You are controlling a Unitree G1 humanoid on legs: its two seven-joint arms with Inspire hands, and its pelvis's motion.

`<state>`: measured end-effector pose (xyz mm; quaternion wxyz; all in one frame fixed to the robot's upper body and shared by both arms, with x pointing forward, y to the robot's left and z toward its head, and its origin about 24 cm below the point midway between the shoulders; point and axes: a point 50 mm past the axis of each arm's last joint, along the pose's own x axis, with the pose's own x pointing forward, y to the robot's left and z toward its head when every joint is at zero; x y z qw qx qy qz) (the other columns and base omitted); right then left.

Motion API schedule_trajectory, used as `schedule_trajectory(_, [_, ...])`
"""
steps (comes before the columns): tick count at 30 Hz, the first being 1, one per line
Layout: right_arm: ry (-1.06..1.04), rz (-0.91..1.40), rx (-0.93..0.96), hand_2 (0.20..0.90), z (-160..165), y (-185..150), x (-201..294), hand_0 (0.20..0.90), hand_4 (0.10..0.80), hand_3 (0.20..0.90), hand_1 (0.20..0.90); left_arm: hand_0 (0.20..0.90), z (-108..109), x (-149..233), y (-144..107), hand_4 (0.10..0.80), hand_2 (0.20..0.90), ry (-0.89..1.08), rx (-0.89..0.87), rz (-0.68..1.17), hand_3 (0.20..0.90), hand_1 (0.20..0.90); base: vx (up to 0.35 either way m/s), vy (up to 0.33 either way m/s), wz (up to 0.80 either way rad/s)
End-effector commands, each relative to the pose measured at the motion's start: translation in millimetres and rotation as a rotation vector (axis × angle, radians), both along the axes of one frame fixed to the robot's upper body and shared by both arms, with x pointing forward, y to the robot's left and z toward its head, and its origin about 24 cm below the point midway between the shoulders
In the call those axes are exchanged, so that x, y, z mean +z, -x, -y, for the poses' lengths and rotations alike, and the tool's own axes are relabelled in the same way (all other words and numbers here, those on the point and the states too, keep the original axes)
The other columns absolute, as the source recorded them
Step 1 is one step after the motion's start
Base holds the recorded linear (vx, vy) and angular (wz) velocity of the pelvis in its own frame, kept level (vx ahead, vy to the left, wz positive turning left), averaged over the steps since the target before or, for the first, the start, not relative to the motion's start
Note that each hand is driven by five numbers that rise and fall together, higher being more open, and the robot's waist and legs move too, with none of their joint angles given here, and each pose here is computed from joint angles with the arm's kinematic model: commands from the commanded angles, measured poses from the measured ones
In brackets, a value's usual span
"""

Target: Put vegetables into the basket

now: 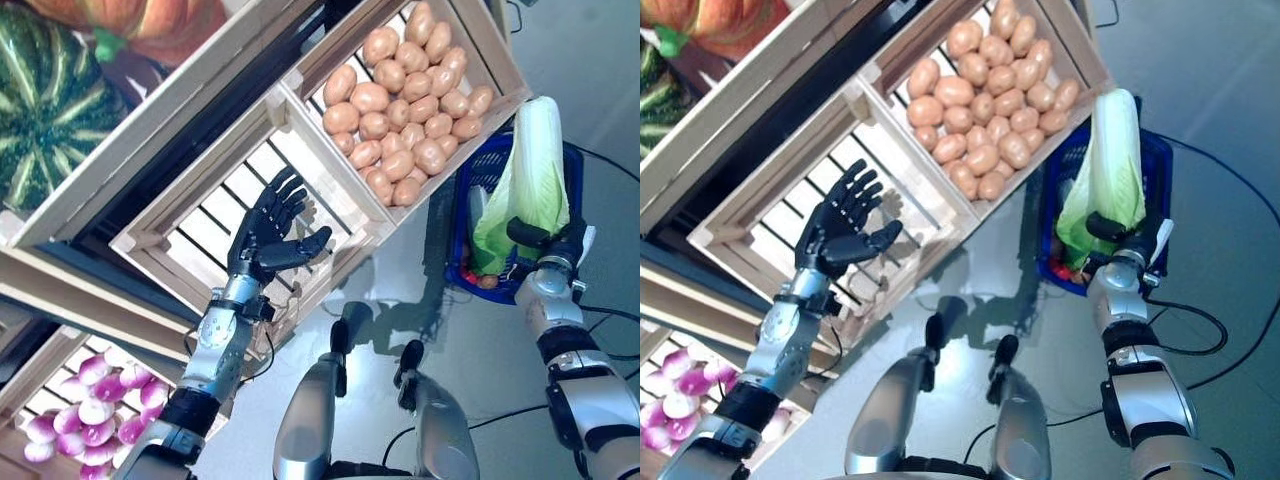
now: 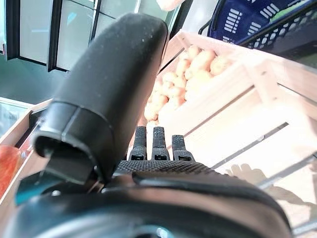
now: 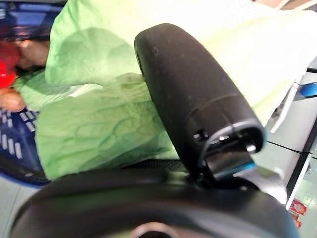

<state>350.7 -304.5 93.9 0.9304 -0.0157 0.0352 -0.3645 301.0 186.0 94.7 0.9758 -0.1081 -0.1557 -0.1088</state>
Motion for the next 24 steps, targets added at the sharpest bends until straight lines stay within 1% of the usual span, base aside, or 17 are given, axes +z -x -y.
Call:
schedule_trajectory(1, [0.139, 0.196, -0.16, 0.3, 36.3, 2.4, 71.7, 0.3, 0.4, 0.3, 0.3, 0.9, -2.0, 60.6, 5.7, 0.8, 0.9, 0.056, -0.009, 0.325, 0.9, 0.9, -0.054, -0.095, 0.11])
schedule_trajectory(7, [0.173, 0.195, -0.223, 0.3, 40.3, 0.6, 94.3, 0.3, 0.4, 0.3, 0.3, 0.9, 7.5, 75.5, 13.5, 0.8, 0.9, 0.067, -0.039, 0.404, 0.9, 0.9, 0.004, -0.059, 0.03])
schedule_trajectory(10, [0.177, 0.198, -0.249, 0.3, 42.9, 1.1, 100.8, 0.3, 0.4, 0.3, 0.3, 0.9, 8.2, 82.1, 14.5, 0.8, 0.9, 0.092, -0.037, 0.429, 0.9, 0.9, 0.005, -0.037, -0.04])
schedule_trajectory(14, [0.206, 0.172, -0.281, 0.3, 46.3, 1.5, 107.6, 0.3, 0.4, 0.3, 0.3, 0.9, 9.1, 84.4, 13.1, 0.8, 0.9, 0.101, -0.042, 0.427, 0.9, 0.9, -0.01, -0.037, -0.07])
schedule_trajectory(19, [0.16, 0.165, -0.329, 0.3, 60.9, 9.3, 105.7, 0.3, 0.4, 0.3, 0.3, 0.9, 10.9, 83.6, 15.5, 0.8, 0.9, 0.092, -0.048, 0.425, 0.9, 0.9, -0.004, -0.03, 0.01])
schedule_trajectory(22, [0.157, 0.177, -0.328, 0.3, 61.4, 9.4, 107.9, 0.3, 0.4, 0.3, 0.3, 0.9, 10.8, 83.6, 15.9, 0.8, 0.9, 0.092, -0.047, 0.425, 0.9, 0.9, 0.0, 0.0, 0.0])
schedule_trajectory(23, [0.161, 0.183, -0.325, 0.531, 61.9, 9.9, 111.3, 0.531, 0.554, 0.531, 0.531, 0.9, 8.0, 83.3, 16.6, 0.8, 0.9, 0.087, -0.045, 0.425, 0.9, 0.9, 0.0, 0.0, 0.0])
schedule_trajectory(24, [0.161, 0.186, -0.326, 0.9, 62.7, 10.4, 112.1, 0.9, 0.8, 0.9, 0.9, 0.9, 5.8, 83.0, 17.1, 0.8, 0.9, 0.088, -0.043, 0.423, 0.9, 0.9, 0.0, 0.0, 0.0])
